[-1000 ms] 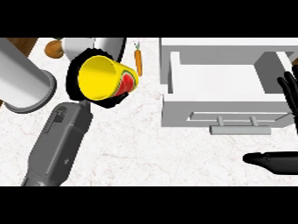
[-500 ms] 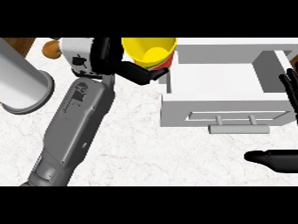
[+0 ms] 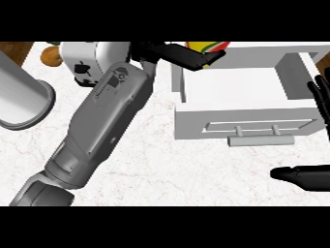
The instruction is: Pick up the cup, place it into the drawer and close the drawer
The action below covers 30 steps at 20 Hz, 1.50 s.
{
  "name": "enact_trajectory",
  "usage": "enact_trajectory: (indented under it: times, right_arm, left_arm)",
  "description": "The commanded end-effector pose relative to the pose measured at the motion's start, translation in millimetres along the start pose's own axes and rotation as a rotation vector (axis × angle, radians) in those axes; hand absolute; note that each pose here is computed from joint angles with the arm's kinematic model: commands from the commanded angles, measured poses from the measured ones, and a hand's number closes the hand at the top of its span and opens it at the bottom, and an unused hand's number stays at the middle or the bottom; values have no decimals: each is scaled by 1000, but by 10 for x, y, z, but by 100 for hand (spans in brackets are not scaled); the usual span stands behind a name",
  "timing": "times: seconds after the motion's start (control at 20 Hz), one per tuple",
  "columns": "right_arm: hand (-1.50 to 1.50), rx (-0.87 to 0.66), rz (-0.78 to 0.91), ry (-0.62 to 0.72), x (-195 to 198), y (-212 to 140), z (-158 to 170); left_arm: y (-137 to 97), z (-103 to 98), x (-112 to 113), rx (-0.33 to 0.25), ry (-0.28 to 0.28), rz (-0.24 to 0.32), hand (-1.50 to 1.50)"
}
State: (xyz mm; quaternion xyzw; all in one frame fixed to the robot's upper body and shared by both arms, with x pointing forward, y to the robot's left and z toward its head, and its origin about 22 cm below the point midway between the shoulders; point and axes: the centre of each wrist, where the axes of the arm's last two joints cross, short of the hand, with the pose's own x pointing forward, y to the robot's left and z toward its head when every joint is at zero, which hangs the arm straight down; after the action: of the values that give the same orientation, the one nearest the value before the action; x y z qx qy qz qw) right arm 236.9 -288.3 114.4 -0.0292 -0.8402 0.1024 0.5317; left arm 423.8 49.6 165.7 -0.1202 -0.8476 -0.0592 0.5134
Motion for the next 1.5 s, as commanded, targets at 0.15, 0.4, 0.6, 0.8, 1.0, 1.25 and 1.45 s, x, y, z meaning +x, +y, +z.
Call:
enact_trajectory:
  times: [0.15, 0.4, 0.6, 0.8, 1.0, 1.25, 1.45]
  right_arm:
    - [-150, 24, -15, -19, 1, 29, -9]
    - [-150, 9, -15, -20, -74, -37, -18]
    - [-150, 29, 0, -13, -132, -131, -9]
    - [-150, 33, 1, 2, -132, 46, -4]
    - [-150, 21, -15, -13, -30, 52, -250]
    - [-150, 34, -8, -34, -36, -44, -253]
    - [-150, 45, -28, -16, -156, 15, -109]
  left_arm:
    - [-95, -103, -149, 13, 78, -27, 150]
    - [-139, 56, -362, -5, 110, -66, 150]
    - [-273, -4, -279, -13, 159, -97, 150]
    - [-309, 103, -404, -36, 193, -215, 150]
    - [-316, 192, -496, -78, 233, -240, -150]
    - [-352, 162, -490, -91, 280, -352, -150]
    - [-419, 256, -522, -74, 242, -354, -150]
